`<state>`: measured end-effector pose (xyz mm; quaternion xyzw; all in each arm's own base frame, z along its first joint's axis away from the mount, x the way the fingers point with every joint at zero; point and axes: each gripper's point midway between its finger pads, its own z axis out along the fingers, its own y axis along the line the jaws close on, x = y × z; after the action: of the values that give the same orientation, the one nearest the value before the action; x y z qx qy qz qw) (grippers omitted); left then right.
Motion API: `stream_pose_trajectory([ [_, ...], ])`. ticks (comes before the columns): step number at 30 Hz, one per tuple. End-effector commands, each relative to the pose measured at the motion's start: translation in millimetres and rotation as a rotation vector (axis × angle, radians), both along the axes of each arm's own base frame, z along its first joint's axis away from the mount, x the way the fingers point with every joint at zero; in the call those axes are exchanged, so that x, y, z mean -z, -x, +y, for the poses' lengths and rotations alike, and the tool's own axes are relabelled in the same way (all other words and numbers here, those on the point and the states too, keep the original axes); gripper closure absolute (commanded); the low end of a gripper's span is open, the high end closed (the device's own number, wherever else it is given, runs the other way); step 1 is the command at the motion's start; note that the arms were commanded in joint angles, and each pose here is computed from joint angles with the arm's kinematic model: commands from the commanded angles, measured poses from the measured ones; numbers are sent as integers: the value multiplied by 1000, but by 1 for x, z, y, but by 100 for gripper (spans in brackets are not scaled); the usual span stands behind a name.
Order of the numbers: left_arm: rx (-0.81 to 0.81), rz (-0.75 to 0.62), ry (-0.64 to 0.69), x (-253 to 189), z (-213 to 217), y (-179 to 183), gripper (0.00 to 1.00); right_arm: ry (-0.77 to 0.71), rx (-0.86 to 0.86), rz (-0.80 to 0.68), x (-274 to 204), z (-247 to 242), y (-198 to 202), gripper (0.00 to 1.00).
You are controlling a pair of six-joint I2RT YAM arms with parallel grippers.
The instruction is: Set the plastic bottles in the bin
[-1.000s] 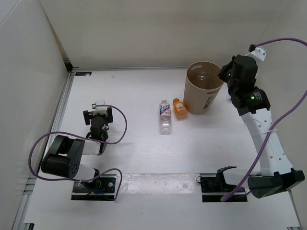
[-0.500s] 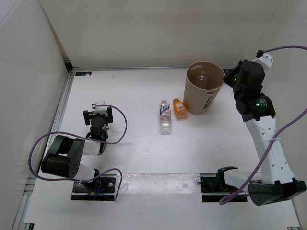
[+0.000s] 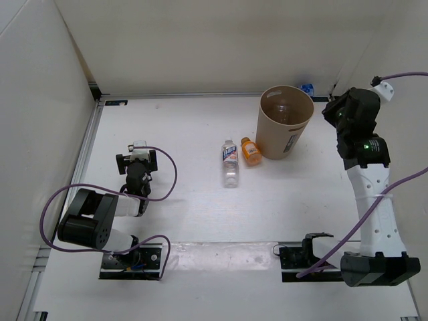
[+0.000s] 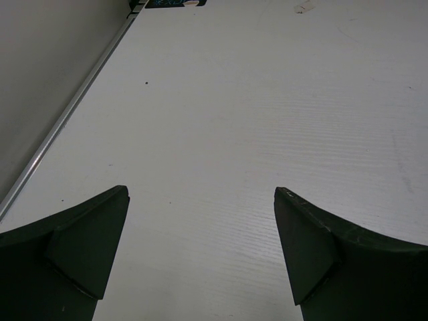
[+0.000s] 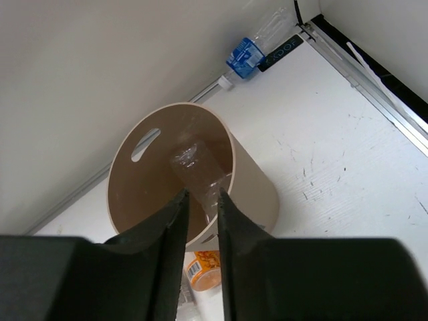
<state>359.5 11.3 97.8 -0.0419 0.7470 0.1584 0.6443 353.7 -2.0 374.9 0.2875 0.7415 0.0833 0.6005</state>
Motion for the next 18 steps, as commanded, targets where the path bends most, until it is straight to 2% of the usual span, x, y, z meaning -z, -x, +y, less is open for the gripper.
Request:
stream_pose_trajectory([
  [1, -12, -40, 7, -12, 1, -3, 0, -19, -6, -13, -3, -3, 3, 71],
  [5, -11, -38, 7, -11, 0, -3, 0, -31, 8, 2, 3, -9, 3, 61],
  [9, -11, -41, 8, -12, 0, -3, 0, -60, -15, 17, 10, -5, 3, 58],
  [11, -11, -41, 8, -12, 0, -3, 0, -74, 25, 27, 14, -19, 4, 58],
  [18, -14, -40, 7, -12, 1, -3, 0, -98, 16, 42, 22, -21, 5, 58],
])
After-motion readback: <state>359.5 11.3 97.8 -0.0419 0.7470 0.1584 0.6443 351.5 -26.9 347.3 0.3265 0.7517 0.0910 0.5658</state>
